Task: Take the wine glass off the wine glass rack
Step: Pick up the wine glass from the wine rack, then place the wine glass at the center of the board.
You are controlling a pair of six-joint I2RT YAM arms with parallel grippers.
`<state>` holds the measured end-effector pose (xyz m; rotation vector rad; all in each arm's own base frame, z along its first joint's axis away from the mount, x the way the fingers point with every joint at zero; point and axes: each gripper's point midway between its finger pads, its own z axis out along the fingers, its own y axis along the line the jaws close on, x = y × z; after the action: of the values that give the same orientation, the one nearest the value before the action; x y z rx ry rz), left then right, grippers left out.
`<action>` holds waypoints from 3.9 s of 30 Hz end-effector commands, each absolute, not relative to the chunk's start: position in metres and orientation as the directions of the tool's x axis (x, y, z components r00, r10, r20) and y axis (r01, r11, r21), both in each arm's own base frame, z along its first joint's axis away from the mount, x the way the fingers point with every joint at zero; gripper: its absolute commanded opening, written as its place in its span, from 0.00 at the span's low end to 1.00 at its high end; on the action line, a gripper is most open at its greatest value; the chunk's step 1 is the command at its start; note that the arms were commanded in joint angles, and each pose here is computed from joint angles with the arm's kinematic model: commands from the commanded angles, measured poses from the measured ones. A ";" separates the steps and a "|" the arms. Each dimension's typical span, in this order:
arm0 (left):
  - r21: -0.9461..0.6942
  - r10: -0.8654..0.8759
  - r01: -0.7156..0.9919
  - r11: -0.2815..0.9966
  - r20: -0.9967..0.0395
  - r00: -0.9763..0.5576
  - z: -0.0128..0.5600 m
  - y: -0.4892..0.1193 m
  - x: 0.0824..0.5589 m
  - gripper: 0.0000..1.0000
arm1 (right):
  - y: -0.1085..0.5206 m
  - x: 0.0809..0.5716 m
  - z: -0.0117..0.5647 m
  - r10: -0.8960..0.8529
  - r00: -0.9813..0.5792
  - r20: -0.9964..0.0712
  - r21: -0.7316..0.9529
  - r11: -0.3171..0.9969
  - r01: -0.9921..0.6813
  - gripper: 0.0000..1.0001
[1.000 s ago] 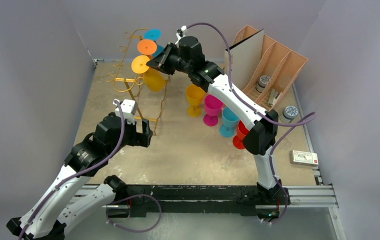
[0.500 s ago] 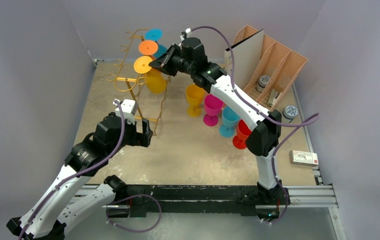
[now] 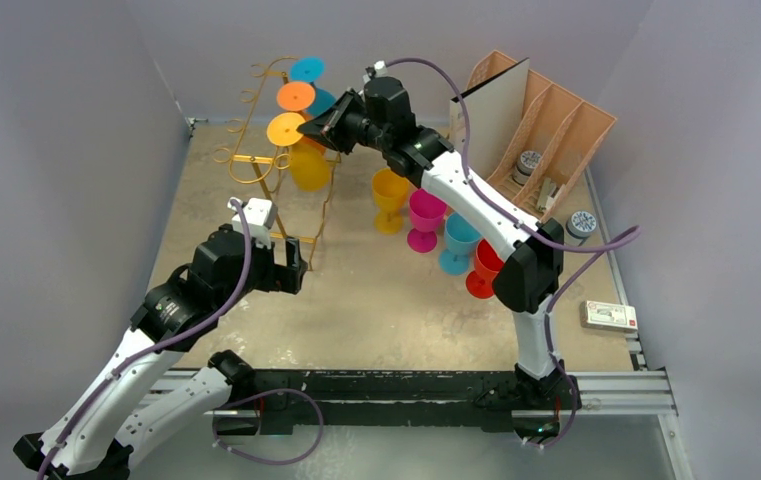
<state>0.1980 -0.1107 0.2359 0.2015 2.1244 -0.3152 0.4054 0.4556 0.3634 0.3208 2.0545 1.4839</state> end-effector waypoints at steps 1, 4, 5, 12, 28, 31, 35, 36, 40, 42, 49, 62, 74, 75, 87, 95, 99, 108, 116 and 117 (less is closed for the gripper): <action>-0.191 -0.029 0.272 0.943 -0.862 -0.506 0.254 -0.118 0.202 0.96 | 0.447 0.395 0.411 0.548 -0.801 -0.243 0.965 0.222 -0.141 0.00; -0.192 -0.029 0.273 0.943 -0.862 -0.507 0.254 -0.118 0.202 0.96 | 0.444 0.397 0.415 0.569 -0.797 -0.201 0.976 0.187 -0.113 0.00; -0.193 -0.030 0.272 0.943 -0.861 -0.507 0.254 -0.119 0.202 0.96 | 0.444 0.398 0.416 0.574 -0.796 -0.192 0.978 0.180 -0.106 0.00; -0.195 -0.031 0.273 0.942 -0.861 -0.508 0.253 -0.119 0.202 0.96 | 0.437 0.398 0.426 0.592 -0.788 -0.170 0.984 0.149 -0.100 0.00; -0.198 -0.035 0.272 0.942 -0.862 -0.506 0.254 -0.120 0.203 0.96 | 0.431 0.395 0.425 0.596 -0.788 -0.153 0.987 0.139 -0.087 0.00; -0.200 -0.036 0.272 0.941 -0.861 -0.507 0.254 -0.120 0.203 0.96 | 0.429 0.395 0.422 0.600 -0.785 -0.157 0.985 0.149 -0.084 0.00; -0.201 -0.036 0.273 0.941 -0.860 -0.509 0.253 -0.120 0.202 0.96 | 0.425 0.396 0.421 0.606 -0.777 -0.172 0.983 0.161 -0.092 0.00; -0.201 -0.036 0.272 0.941 -0.860 -0.509 0.253 -0.120 0.202 0.96 | 0.424 0.397 0.422 0.607 -0.775 -0.174 0.983 0.160 -0.095 0.00; -0.202 -0.037 0.274 0.940 -0.861 -0.508 0.254 -0.120 0.202 0.96 | 0.419 0.399 0.425 0.612 -0.769 -0.185 0.981 0.162 -0.107 0.00; -0.202 -0.036 0.274 0.940 -0.860 -0.509 0.253 -0.120 0.202 0.96 | 0.417 0.398 0.428 0.609 -0.769 -0.194 0.979 0.164 -0.117 0.00; -0.205 -0.038 0.276 0.939 -0.860 -0.509 0.254 -0.122 0.203 0.96 | 0.412 0.392 0.424 0.607 -0.769 -0.200 0.978 0.177 -0.115 0.00; -0.237 -0.055 0.305 0.922 -0.861 -0.505 0.260 -0.130 0.203 0.92 | 0.387 0.365 0.415 0.583 -0.742 -0.331 0.943 0.239 -0.233 0.00; -0.364 -0.160 0.336 0.868 -0.848 -0.505 0.279 -0.152 0.204 0.89 | 0.356 0.306 0.412 0.399 -0.645 -0.652 0.758 0.347 -0.552 0.00; -0.377 -0.169 0.343 0.861 -0.846 -0.506 0.281 -0.155 0.203 0.90 | 0.352 0.300 0.412 0.370 -0.619 -0.692 0.722 0.365 -0.588 0.00; -0.510 -0.289 0.597 0.619 -0.855 -0.431 0.341 -0.203 0.186 0.96 | 0.309 0.208 0.375 0.006 -0.518 -0.855 0.491 0.326 -0.808 0.00; -0.517 -0.226 0.736 0.436 -0.855 -0.467 0.355 -0.241 0.173 0.89 | 0.302 0.181 0.353 -0.036 -0.557 -0.830 0.530 0.260 -0.807 0.00; -0.528 -0.207 0.776 0.345 -0.849 -0.486 0.357 -0.253 0.164 0.85 | 0.301 0.181 0.351 -0.028 -0.561 -0.827 0.535 0.266 -0.802 0.00; -0.544 -0.144 0.782 0.304 -0.838 -0.526 0.342 -0.260 0.156 0.62 | 0.302 0.173 0.354 -0.003 -0.567 -0.824 0.553 0.217 -0.805 0.00; -0.577 -0.060 0.788 0.215 -0.813 -0.579 0.330 -0.272 0.146 0.47 | 0.303 0.170 0.358 0.018 -0.560 -0.828 0.553 0.185 -0.812 0.00; -0.582 -0.050 0.783 0.221 -0.808 -0.587 0.327 -0.273 0.147 0.44 | 0.303 0.170 0.358 0.019 -0.557 -0.830 0.551 0.186 -0.814 0.00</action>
<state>0.1547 -0.2659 0.3294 0.6177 1.7697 -1.3895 0.1756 0.3042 0.3370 -0.7292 1.8466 1.4236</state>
